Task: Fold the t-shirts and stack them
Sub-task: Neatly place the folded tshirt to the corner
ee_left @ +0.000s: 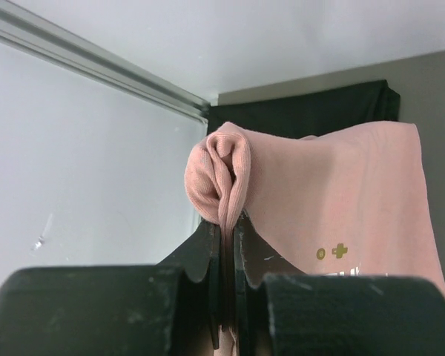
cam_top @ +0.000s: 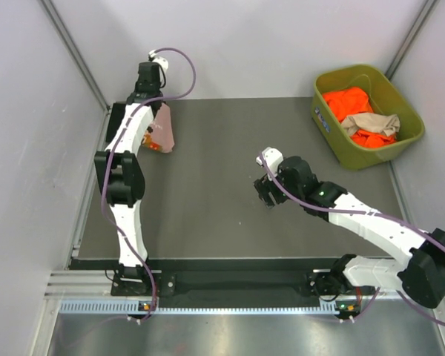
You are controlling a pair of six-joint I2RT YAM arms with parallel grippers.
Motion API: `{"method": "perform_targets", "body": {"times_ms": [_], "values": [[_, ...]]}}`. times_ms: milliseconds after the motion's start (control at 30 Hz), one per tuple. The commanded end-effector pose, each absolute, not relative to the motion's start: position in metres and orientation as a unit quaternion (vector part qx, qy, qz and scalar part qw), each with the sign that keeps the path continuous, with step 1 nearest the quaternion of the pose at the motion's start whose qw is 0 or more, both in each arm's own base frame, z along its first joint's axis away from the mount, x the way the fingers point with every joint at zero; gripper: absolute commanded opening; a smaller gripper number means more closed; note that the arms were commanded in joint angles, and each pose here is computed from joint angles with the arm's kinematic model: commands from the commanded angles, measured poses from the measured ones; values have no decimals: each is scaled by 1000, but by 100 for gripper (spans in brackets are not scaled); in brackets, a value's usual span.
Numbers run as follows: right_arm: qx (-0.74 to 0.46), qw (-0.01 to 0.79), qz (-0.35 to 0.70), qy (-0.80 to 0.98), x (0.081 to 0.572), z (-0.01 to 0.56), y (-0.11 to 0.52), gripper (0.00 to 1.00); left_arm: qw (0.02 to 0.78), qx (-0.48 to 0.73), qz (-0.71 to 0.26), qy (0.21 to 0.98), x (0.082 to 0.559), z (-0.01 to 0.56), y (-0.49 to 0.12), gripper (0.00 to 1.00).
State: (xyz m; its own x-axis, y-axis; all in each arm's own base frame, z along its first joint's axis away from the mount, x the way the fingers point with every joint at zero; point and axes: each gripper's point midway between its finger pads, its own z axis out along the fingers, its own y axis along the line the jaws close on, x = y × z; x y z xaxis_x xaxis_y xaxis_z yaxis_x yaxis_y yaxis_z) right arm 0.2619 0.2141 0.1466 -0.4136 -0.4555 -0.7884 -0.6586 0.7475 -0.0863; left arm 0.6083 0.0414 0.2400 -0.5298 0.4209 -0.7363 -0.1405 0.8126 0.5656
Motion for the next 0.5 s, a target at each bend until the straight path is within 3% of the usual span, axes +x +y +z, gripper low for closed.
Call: {"method": "perform_targets", "body": {"times_ms": [0, 467], "values": [[-327, 446, 130, 823, 272, 168, 221, 75, 543, 76, 300, 780, 624, 292, 47, 0], [-329, 436, 129, 827, 279, 167, 225, 75, 569, 65, 283, 769, 641, 300, 71, 0]]}}
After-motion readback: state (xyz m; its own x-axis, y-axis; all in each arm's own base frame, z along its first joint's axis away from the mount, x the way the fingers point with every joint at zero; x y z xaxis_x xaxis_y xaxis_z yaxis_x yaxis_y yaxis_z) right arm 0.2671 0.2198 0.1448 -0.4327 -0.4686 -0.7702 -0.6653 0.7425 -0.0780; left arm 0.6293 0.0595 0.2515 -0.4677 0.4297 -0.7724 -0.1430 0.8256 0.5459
